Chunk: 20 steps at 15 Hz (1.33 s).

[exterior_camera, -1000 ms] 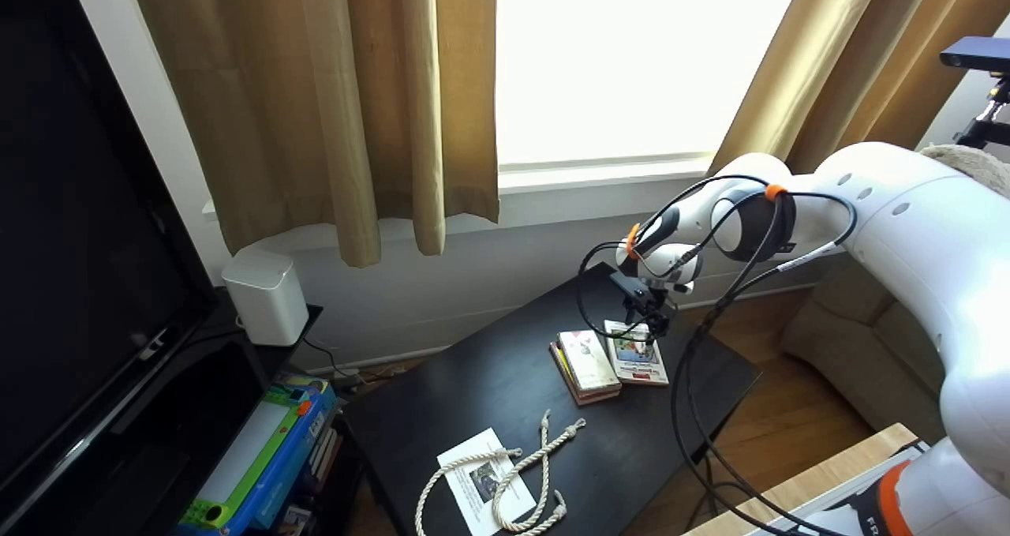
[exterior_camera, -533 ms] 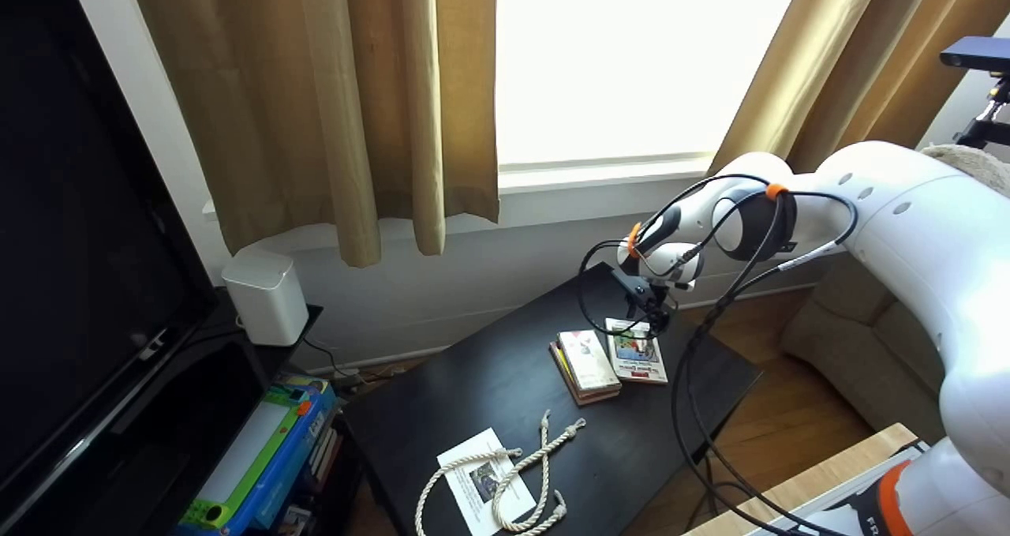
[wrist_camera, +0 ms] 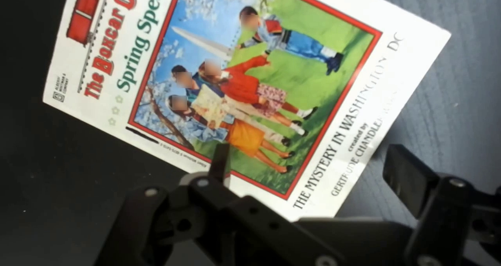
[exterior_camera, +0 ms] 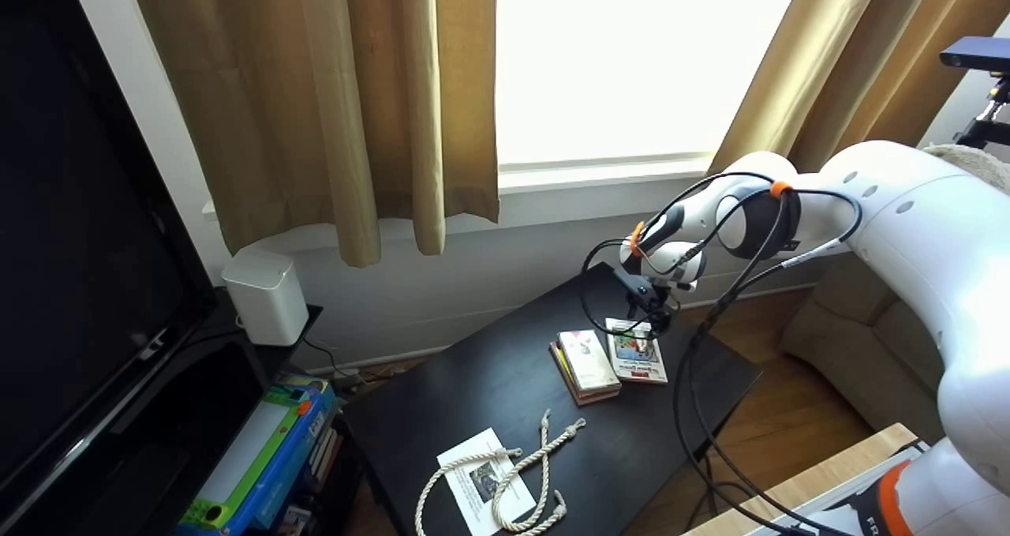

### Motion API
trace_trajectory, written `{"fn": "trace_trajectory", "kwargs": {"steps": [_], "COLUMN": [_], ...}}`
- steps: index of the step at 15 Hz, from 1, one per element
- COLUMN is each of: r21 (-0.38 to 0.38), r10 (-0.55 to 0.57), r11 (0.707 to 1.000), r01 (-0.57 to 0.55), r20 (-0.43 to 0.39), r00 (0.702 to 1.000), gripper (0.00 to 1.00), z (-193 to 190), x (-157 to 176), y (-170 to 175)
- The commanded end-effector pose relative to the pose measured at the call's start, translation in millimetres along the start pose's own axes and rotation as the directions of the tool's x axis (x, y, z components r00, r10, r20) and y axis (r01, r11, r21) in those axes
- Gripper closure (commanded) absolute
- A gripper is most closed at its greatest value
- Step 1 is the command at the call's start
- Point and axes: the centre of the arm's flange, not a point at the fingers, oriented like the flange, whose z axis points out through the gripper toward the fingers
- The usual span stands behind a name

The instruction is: Place both books, which are on the right, on the one to the left

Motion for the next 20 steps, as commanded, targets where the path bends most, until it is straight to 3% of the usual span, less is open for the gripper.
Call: {"fn": "trace_trajectory", "kwargs": {"steps": [1, 4, 5, 6, 12, 15, 19, 20], "r21": [-0.013, -0.031, -0.040, -0.042, -0.049, -0.091, -0.110, -0.092], "r10": [-0.001, 0.004, 0.006, 0.008, 0.016, -0.003, -0.049, -0.068], "r11": [1.000, 1.000, 0.999, 0.999, 0.999, 0.996, 0.992, 0.993], "r01": [0.002, -0.003, -0.004, -0.006, -0.013, 0.009, 0.056, 0.074], "r20": [0.045, 0.054, 0.055, 0.059, 0.057, 0.069, 0.063, 0.065], "r00": [0.999, 0.999, 0.998, 0.998, 0.998, 0.998, 0.997, 0.996], "gripper": [0.00, 0.05, 0.15, 0.32, 0.78, 0.99, 0.97, 0.71], "z": [37.0, 41.4, 43.0, 43.6, 42.7, 37.1, 24.8, 19.5], "x": [21.6, 26.2, 27.9, 29.2, 36.3, 37.8, 37.7, 33.8], "y": [-24.4, -20.4, -19.0, -18.2, -14.1, -5.2, 3.2, 4.1]}}
